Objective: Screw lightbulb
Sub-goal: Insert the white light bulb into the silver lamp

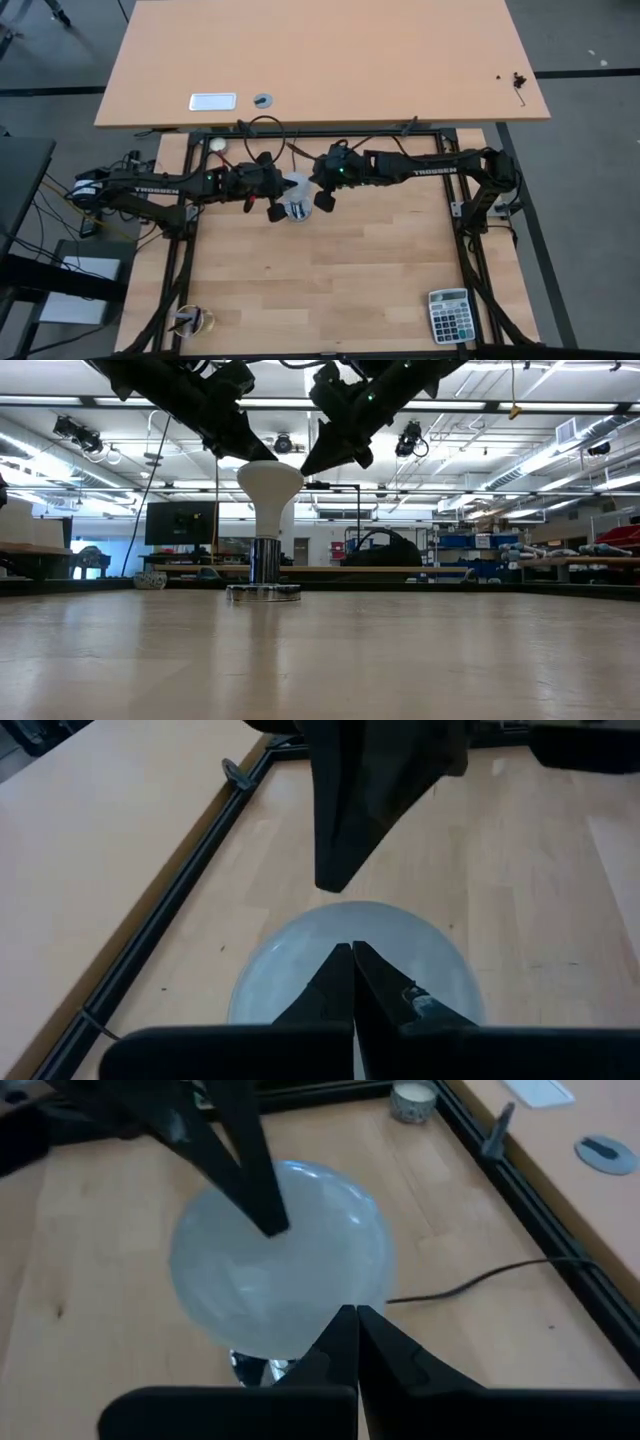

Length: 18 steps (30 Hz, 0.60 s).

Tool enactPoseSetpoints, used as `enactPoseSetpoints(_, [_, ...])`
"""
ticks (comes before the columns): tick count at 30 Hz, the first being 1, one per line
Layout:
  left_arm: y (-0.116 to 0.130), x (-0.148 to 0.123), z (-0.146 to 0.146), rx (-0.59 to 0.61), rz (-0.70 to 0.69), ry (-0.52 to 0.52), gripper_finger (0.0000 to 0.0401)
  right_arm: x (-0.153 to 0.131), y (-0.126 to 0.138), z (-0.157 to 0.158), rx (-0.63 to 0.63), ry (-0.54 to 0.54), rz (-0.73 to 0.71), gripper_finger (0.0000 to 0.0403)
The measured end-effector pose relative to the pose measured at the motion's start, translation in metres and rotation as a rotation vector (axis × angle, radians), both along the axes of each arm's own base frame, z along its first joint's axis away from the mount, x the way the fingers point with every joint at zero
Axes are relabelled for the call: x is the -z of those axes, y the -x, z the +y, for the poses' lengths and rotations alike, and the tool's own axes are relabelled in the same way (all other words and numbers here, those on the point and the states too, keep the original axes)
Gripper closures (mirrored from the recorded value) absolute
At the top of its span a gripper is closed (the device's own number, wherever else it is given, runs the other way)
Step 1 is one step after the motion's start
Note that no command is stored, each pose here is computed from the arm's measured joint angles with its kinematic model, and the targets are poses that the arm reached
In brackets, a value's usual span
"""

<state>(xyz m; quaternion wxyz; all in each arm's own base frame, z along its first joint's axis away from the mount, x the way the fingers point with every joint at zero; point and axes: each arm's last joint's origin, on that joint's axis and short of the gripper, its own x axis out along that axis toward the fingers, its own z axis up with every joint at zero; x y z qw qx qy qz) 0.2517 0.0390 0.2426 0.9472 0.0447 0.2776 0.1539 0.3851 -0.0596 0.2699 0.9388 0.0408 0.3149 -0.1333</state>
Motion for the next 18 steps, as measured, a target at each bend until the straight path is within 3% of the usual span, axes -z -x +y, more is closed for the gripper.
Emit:
enactPoseSetpoints(9, [0.0,0.0,0.0,0.0,0.001,0.0,0.0401,0.009,-0.004,-0.006,-0.012,-0.038,0.003,0.0394])
enactPoseSetpoints(18, [0.0,0.0,-0.001,0.014,0.007,0.006,0.0401,0.0,-0.006,0.014,-0.114,-0.086,0.015,0.0394])
